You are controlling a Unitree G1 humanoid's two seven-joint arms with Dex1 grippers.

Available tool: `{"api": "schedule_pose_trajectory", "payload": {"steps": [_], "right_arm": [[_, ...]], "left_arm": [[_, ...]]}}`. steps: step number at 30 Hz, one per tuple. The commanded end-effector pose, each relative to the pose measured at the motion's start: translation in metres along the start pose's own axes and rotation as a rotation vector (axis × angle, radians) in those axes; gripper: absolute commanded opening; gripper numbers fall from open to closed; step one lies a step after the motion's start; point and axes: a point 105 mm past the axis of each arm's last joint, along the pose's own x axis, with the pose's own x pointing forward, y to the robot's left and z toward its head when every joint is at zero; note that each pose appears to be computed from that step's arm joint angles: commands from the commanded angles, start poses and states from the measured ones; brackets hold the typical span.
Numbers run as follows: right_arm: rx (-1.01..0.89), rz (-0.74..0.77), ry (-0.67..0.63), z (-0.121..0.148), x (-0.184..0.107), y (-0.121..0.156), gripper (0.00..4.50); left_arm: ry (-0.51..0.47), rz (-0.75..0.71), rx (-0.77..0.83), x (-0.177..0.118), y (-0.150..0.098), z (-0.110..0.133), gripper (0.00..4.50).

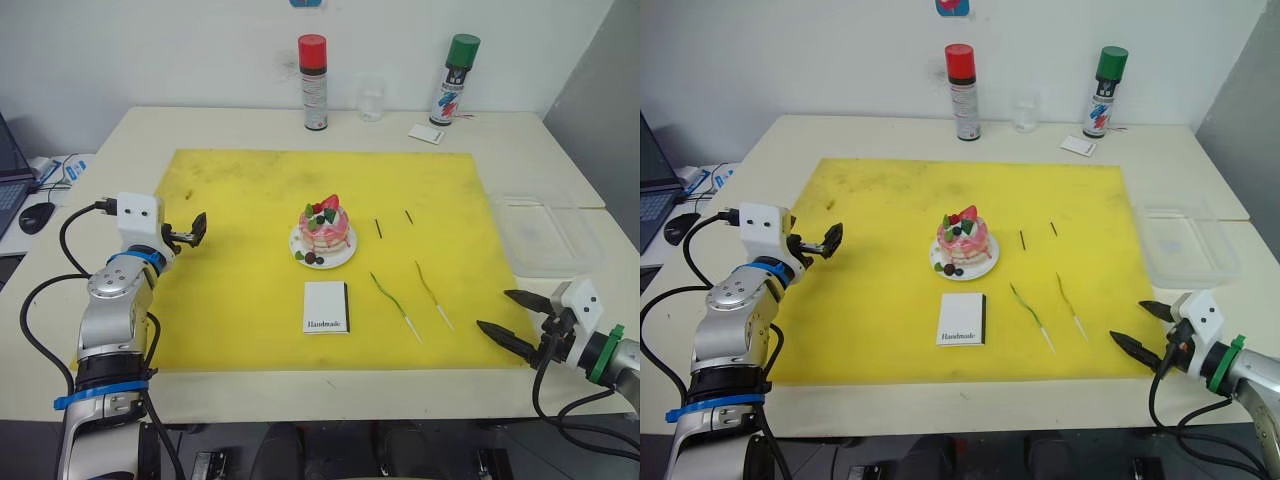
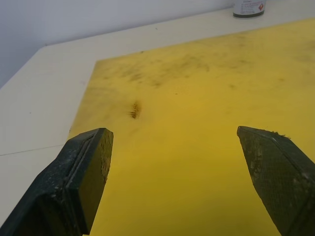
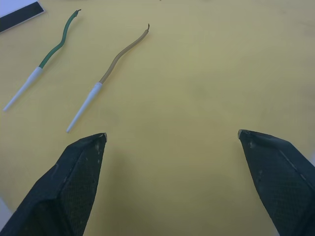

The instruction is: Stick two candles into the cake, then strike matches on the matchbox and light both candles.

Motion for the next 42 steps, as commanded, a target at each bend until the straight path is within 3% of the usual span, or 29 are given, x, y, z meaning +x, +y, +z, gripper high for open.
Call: {"api": "schedule_pose_trajectory", "payload": {"steps": [1, 25, 27, 29, 34, 39, 42], "right_arm": [[-0.049, -0.003, -0.03, 0.014, -0.003, -0.001, 4.5], [-0.047, 0.01, -0.021, 0.018, -0.007, 0.001, 4.5], [-0.029, 0.027, -0.018, 0.021, -0.01, 0.007, 4.5], [-0.006, 0.058, -0.014, 0.026, -0.013, 0.016, 4.5], [0.031, 0.136, -0.004, 0.035, -0.012, 0.039, 4.5], [0.048, 0.182, 0.02, 0.037, -0.003, 0.062, 4.5], [0.03, 0.127, 0.051, 0.033, 0.006, 0.063, 4.5]], "left_arm": [[-0.035, 0.004, 0.029, -0.001, 0.003, 0.011, 4.48], [-0.087, -0.019, -0.025, -0.006, 0.0, 0.018, 4.48], [-0.146, -0.109, -0.049, -0.01, -0.008, 0.031, 4.48], [-0.209, -0.34, 0.027, -0.02, -0.038, 0.054, 4.48], [-0.225, -0.858, 0.183, -0.061, -0.107, 0.086, 4.48], [-0.199, -1.293, 0.311, -0.119, -0.166, 0.087, 4.48], [-0.23, -1.41, 0.377, -0.136, -0.184, 0.088, 4.48]]}}
